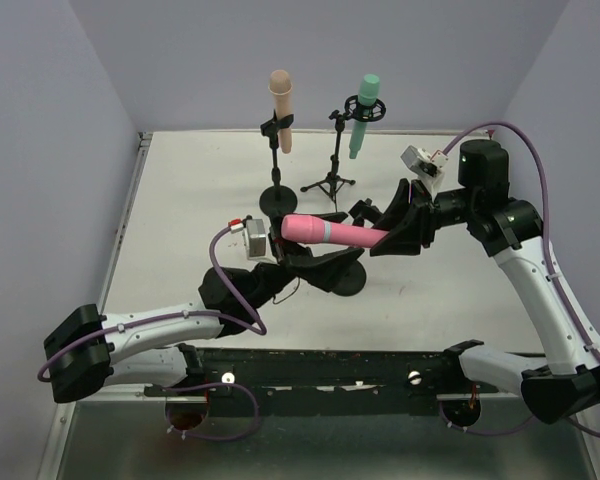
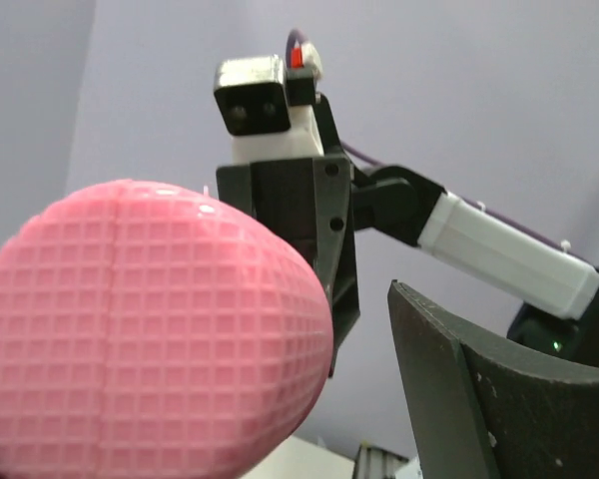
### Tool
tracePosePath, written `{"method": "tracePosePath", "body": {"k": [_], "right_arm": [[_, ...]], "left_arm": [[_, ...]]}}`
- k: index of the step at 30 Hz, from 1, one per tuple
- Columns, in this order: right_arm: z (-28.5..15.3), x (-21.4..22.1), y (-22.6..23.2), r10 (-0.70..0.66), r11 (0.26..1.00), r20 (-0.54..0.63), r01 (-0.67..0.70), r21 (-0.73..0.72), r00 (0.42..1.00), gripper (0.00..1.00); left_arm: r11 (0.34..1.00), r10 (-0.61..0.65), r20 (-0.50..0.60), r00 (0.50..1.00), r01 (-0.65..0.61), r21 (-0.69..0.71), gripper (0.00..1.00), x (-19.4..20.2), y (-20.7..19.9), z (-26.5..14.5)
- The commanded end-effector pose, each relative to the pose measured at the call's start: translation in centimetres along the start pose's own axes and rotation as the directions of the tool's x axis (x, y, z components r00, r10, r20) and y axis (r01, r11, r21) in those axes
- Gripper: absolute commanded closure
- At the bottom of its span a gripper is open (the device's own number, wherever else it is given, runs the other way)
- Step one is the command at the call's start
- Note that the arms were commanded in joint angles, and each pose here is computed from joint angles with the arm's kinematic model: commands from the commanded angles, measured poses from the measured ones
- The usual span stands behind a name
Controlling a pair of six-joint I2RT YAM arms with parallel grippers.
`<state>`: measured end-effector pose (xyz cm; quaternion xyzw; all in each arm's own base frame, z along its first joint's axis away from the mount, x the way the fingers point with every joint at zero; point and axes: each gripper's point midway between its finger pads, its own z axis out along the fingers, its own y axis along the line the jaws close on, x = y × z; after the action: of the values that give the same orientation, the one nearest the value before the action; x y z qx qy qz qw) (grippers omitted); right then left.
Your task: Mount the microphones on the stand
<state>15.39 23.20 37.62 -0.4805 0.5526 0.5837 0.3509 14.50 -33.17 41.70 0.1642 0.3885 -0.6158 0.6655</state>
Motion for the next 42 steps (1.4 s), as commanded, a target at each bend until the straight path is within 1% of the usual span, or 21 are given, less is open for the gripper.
{"method": "tracePosePath", "body": {"k": [1,5,8,13,14,16,17,18,19,20,22,24,25,28,30,32,33,38,40,42], "right_arm": [[0.0,-0.4,1.2,-0.014,0.999,0.016,0.015,-0.045,1.0,0.68],[0.0,-0.4,1.2,-0.014,0.999,0.018,0.015,-0.04,1.0,0.67],[0.0,-0.5,1.0,-0.009,0.999,0.018,0.01,-0.031,1.0,0.67],[0.0,-0.7,0.6,0.01,1.0,0.023,-0.009,-0.019,1.0,0.67],[0.0,-0.7,0.5,0.007,1.0,0.024,-0.006,-0.018,1.0,0.67],[0.0,-0.7,0.3,0.042,0.999,0.024,-0.042,-0.017,0.999,0.67],[0.1,-0.6,0.3,0.044,0.999,0.024,-0.043,-0.019,0.999,0.67],[0.1,-0.5,0.2,0.05,0.999,0.024,-0.049,-0.02,0.998,0.67],[0.1,-0.5,0.2,0.05,0.999,0.024,-0.049,-0.02,0.998,0.67],[0.1,-0.4,0.2,0.047,0.999,0.025,-0.046,-0.02,0.999,0.67],[0.1,-0.2,0.2,0.05,0.999,0.024,-0.049,-0.02,0.998,0.66],[0.1,0.0,0.3,0.056,0.998,0.024,-0.055,-0.022,0.998,0.64],[0.1,0.1,0.3,0.054,0.998,0.024,-0.054,-0.025,0.998,0.61],[0.0,0.1,0.3,0.042,0.999,0.025,-0.042,-0.011,0.999,0.34],[-0.1,-0.2,0.3,0.03,0.999,0.025,-0.03,0.011,0.999,0.2],[-0.4,-0.5,0.4,-0.011,1.0,0.025,0.01,0.028,1.0,0.11],[-0.5,-0.7,0.4,-0.02,0.999,0.024,0.019,0.034,1.0,0.11],[-1.2,-1.2,-0.4,-0.054,0.995,0.029,0.051,0.089,0.998,0.09],[-1.8,-1.4,-0.9,-0.087,0.985,0.012,0.084,0.148,0.996,0.07],[-2.5,-1.3,-1.9,-0.128,0.966,-0.036,0.133,0.223,0.991,0.05]], "left_arm": [[0.997,0.052,0.237,0.97,-0.037,-0.066,0.13,-5.2,-0.1,1.4],[0.997,0.031,0.245,0.969,-0.011,-0.081,0.22,-5.1,0.1,1.3],[0.996,0.017,0.238,0.971,0.004,-0.091,0.32,-5.0,0.2,1.3],[0.995,0.011,0.235,0.972,0.013,-0.097,0.36,-5.0,0.3,1.3],[0.995,0.007,0.239,0.971,0.016,-0.095,0.39,-5.0,0.3,1.3],[0.996,-0.002,0.244,0.97,0.024,-0.085,0.45,-5.0,0.1,1.5],[0.996,-0.007,0.248,0.969,0.028,-0.081,0.49,-5.0,0.0,1.6],[0.997,-0.009,0.255,0.967,0.029,-0.078,0.58,-5.2,0.0,1.7],[0.997,-0.015,0.257,0.966,0.034,-0.073,0.63,-5.2,-0.1,1.9],[0.997,-0.017,0.26,0.965,0.036,-0.068,0.71,-5.2,-0.2,2.0],[0.997,-0.019,0.262,0.965,0.036,-0.062,0.79,-5.2,-0.3,2.1],[0.998,-0.016,0.264,0.964,0.033,-0.057,0.85,-5.4,-0.4,2.1],[0.998,-0.014,0.262,0.965,0.028,-0.052,0.88,-5.4,-0.5,2.1],[0.998,-0.006,0.244,0.97,0.02,-0.052,0.96,-5.5,-0.6,1.8],[0.999,0.002,0.211,0.977,0.008,-0.045,0.99,-5.5,-0.8,1.3],[0.999,0.003,0.157,0.988,0.004,-0.044,1.0,-5.2,-0.9,0.6],[0.999,0.005,0.137,0.991,0.0,-0.037,1.0,-5.3,-1.0,0.3],[0.999,0.001,-0.033,0.999,-0.003,-0.044,1.0,-4.9,-1.1,-2.0],[0.998,0.021,-0.124,0.992,-0.028,-0.053,1.0,-4.6,-1.0,-2.9],[0.995,0.057,-0.225,0.973,-0.073,-0.066,1.0,-4.4,-0.6,-4.2]]}}
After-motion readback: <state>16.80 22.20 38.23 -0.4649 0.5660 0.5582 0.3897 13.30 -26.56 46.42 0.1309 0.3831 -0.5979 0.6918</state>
